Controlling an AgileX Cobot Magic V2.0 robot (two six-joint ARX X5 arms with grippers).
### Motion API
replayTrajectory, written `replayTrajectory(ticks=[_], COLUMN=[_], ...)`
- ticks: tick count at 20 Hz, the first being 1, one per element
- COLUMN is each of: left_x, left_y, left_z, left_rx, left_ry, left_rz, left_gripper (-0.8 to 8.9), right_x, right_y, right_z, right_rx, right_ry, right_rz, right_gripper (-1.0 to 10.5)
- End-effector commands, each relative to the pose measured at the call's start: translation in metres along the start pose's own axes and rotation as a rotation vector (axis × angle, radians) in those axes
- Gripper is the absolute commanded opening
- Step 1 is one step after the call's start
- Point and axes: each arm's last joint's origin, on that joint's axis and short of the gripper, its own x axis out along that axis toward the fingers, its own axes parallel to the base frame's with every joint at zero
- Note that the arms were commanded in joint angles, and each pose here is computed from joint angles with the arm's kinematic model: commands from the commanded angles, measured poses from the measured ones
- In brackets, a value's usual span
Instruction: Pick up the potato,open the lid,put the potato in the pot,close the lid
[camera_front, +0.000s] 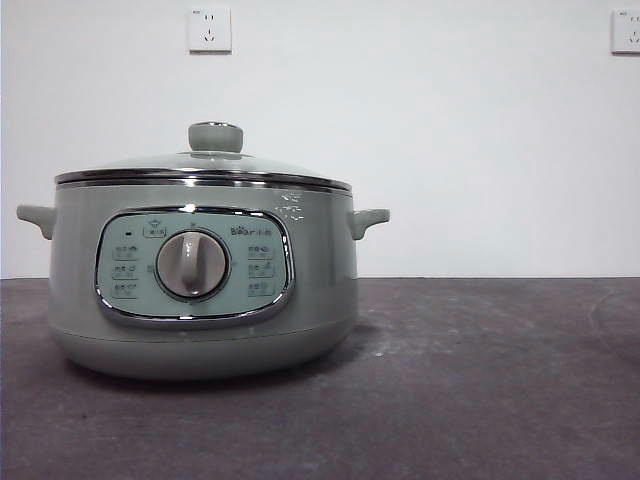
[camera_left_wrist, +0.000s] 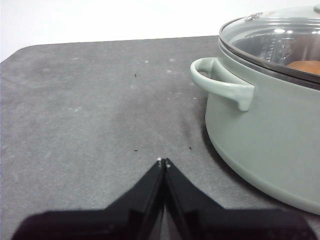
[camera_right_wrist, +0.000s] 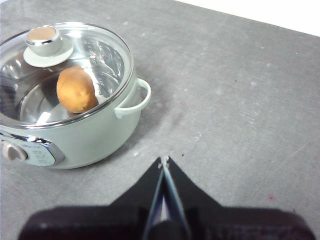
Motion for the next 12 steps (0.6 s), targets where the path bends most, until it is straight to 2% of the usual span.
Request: replayTrajectory(ticks=[1, 12], left_x=[0.0013, 0.0013], left_y=[0.0002, 0.0002], left_z=[-0.0040, -0.0040], left_rx=[-0.010, -0.010], left_ry=[0.006, 0.006], left_rz=[0.002, 0.002], left_gripper=[-0.04, -0.04], right_x=[0.0008, -0.0054], right_y=[0.0001, -0.0008], right_z=[-0.0018, -0.0027], right_rx=[0.009, 0.010], right_ry=[0.003, -0.013], right_rz=[-0.002, -0.004], right_gripper=[-0.2, -0.2])
